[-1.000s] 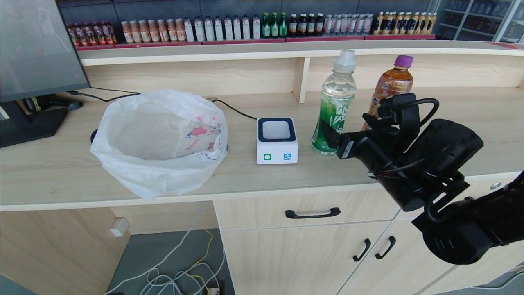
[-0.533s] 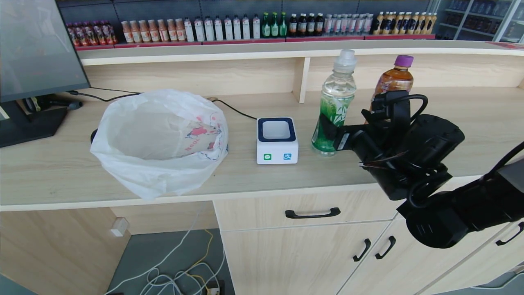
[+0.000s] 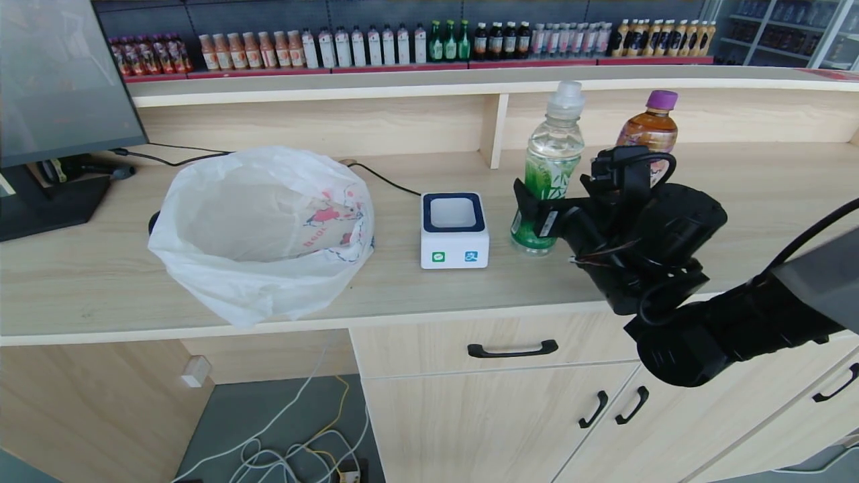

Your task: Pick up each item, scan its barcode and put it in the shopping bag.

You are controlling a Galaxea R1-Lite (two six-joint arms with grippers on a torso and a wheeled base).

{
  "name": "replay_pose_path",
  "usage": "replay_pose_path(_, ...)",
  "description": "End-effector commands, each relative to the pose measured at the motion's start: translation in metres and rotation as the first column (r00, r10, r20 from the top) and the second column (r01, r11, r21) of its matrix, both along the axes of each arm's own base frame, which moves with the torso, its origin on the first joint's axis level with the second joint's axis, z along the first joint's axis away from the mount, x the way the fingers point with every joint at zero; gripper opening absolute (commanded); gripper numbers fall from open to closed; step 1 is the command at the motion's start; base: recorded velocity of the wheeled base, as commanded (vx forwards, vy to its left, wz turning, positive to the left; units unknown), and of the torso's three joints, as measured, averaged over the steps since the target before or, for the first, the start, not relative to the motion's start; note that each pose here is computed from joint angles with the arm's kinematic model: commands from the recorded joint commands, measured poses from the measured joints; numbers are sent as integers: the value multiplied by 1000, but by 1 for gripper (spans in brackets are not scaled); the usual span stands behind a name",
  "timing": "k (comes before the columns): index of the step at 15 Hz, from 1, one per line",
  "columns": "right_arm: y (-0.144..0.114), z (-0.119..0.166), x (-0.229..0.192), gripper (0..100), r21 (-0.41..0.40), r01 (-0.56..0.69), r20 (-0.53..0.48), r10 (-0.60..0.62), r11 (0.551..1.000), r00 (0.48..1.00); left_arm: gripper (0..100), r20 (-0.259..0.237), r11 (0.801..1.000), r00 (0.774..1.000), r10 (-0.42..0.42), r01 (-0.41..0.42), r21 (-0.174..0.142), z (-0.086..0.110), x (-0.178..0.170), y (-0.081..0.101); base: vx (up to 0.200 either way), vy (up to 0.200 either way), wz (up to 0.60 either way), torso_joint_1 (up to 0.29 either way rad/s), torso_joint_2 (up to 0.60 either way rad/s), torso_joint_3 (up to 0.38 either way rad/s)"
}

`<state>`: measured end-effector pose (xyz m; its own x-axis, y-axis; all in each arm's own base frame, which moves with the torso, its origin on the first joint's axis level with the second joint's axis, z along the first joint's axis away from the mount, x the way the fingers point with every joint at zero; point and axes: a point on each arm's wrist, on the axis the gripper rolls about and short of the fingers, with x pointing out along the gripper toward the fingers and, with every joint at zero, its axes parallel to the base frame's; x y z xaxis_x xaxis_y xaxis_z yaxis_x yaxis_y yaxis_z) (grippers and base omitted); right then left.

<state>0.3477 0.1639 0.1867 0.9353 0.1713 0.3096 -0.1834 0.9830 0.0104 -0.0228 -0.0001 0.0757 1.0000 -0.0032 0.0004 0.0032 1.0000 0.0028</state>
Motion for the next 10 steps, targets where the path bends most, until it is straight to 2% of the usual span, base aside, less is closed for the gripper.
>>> replay_pose_path(1,1,-6,8,100,-4,4,-4,-4,1000,1000,100,0,1000,1000,0,0,0,0,0,0,0,0,0,0,0,0)
replay_pose_path(10,2,-5,28,100,15,15,33,-16,1000,999,100,0,1000,1000,0,0,0,0,0,0,0,0,0,0,0,0)
